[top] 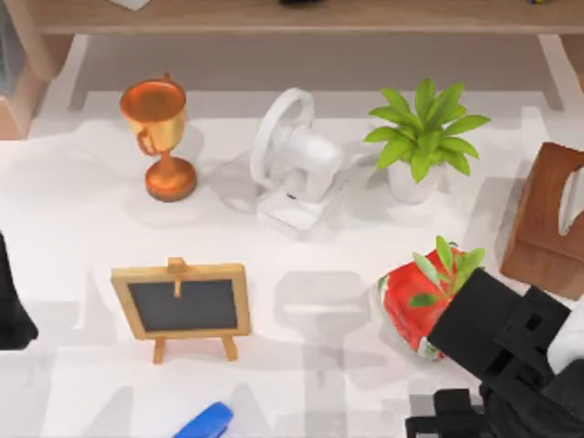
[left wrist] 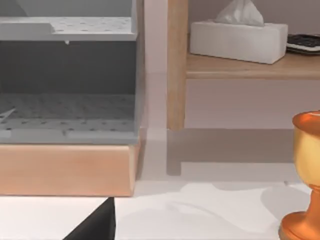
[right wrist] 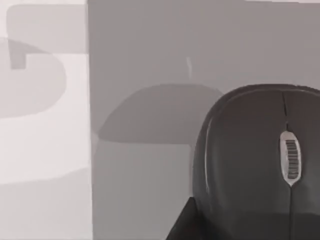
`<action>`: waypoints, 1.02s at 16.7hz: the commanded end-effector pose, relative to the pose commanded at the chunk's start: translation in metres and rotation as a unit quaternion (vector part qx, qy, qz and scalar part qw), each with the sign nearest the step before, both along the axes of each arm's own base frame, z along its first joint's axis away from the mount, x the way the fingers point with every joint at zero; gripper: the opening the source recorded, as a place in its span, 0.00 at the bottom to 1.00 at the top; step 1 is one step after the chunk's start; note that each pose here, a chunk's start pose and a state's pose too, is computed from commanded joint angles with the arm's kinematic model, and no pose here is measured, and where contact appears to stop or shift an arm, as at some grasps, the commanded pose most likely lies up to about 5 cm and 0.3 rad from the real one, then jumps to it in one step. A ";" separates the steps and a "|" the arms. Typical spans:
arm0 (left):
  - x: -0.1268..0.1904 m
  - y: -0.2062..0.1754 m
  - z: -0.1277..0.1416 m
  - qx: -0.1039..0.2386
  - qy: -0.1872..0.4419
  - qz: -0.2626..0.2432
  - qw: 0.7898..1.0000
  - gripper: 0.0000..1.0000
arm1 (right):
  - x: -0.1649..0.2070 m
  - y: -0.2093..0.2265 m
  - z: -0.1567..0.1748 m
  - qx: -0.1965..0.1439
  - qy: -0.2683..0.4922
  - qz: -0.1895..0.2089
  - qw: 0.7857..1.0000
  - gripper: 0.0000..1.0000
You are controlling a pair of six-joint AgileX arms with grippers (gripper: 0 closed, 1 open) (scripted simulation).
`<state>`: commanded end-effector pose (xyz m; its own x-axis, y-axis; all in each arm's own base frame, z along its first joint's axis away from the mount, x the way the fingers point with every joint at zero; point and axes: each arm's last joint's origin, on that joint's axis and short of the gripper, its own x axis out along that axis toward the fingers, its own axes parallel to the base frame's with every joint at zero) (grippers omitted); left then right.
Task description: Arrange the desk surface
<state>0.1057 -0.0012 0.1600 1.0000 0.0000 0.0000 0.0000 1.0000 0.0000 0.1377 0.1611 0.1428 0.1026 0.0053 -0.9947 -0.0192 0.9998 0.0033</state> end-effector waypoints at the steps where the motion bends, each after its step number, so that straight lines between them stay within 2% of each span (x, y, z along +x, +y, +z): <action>1: 0.000 0.000 0.000 0.000 0.000 0.000 1.000 1.00 | 0.000 0.000 -0.001 -0.001 0.002 -0.001 1.000 0.00; 5: 0.000 0.000 0.000 0.000 0.000 0.000 1.000 1.00 | 0.000 0.000 -0.001 -0.001 0.002 -0.001 1.000 0.00; 17: 0.000 0.000 0.000 0.000 0.000 0.000 1.000 1.00 | 0.000 0.000 -0.001 -0.001 0.002 -0.001 1.000 0.90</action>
